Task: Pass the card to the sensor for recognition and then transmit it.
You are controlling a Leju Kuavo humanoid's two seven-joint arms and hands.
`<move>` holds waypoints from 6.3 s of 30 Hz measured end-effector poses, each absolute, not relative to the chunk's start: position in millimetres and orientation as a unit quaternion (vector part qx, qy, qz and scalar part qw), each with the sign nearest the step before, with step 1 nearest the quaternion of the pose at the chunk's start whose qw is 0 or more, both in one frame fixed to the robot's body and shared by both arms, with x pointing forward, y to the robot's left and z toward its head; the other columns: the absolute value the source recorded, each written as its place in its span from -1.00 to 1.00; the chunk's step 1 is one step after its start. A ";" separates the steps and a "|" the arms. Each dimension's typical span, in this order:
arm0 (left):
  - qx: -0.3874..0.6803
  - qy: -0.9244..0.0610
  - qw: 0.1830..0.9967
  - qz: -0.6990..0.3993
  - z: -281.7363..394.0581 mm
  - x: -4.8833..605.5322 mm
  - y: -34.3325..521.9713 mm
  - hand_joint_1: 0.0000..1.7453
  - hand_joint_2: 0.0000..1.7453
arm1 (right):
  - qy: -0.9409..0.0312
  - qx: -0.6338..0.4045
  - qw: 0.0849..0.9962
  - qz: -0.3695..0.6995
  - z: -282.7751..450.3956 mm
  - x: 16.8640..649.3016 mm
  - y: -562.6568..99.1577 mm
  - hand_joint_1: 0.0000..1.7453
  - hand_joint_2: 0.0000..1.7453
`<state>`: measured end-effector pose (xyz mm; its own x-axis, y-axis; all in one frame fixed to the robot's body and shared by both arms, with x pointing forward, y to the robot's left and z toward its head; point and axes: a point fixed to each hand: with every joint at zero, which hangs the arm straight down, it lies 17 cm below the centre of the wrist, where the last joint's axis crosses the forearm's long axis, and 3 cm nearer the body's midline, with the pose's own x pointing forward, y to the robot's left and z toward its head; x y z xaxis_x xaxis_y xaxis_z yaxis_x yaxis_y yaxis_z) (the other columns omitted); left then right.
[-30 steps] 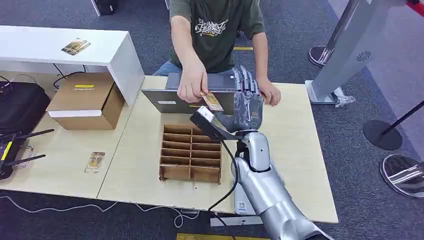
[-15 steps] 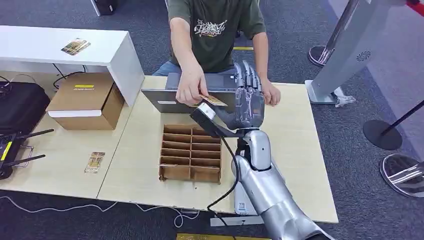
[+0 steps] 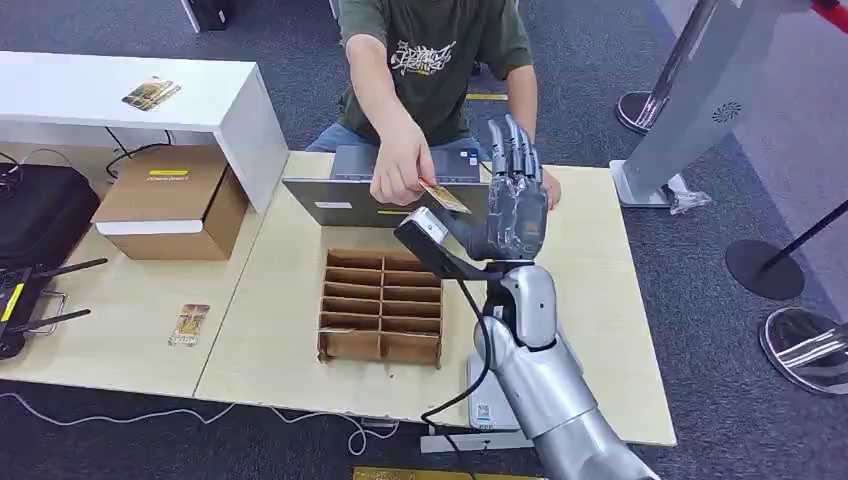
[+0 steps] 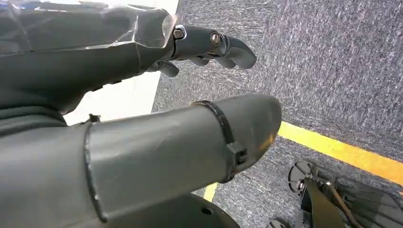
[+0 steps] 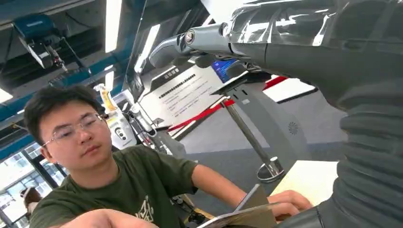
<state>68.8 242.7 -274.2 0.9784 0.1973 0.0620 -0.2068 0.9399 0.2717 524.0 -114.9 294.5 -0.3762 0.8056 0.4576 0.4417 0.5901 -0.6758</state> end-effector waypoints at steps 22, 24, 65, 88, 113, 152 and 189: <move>0.144 -0.014 0.984 0.107 -274.7 65.8 247.2 -1.00 -1.00 | -0.808 -0.373 0.397 0.225 287.5 518.6 -113.4 1.00 1.00; 0.144 -0.014 0.984 0.107 -274.7 65.8 247.2 -1.00 -1.00 | -0.808 -0.374 0.396 0.225 287.7 518.5 -113.3 1.00 1.00; 0.149 -0.003 0.982 0.119 -275.0 60.2 250.7 -1.00 -1.00 | -0.812 -0.152 0.540 0.158 252.3 528.3 -118.0 1.00 1.00; 0.148 -0.005 0.980 0.132 -275.3 58.7 250.2 -1.00 -1.00 | -0.769 -0.258 0.556 0.183 215.4 521.7 -197.4 1.00 1.00; 0.137 0.010 0.971 0.196 -275.5 49.7 239.5 -1.00 -1.00 | -0.596 -0.298 0.719 0.198 62.6 326.5 -247.4 1.00 1.00; 0.136 0.016 0.970 0.198 -274.7 47.5 233.1 -1.00 -1.00 | -0.612 -0.169 0.745 0.202 41.0 355.7 -155.0 1.00 1.00; 0.143 0.013 0.969 0.199 -275.1 48.3 240.5 -1.00 -1.00 | -0.590 -0.295 0.729 0.181 50.7 360.7 -241.8 1.00 1.00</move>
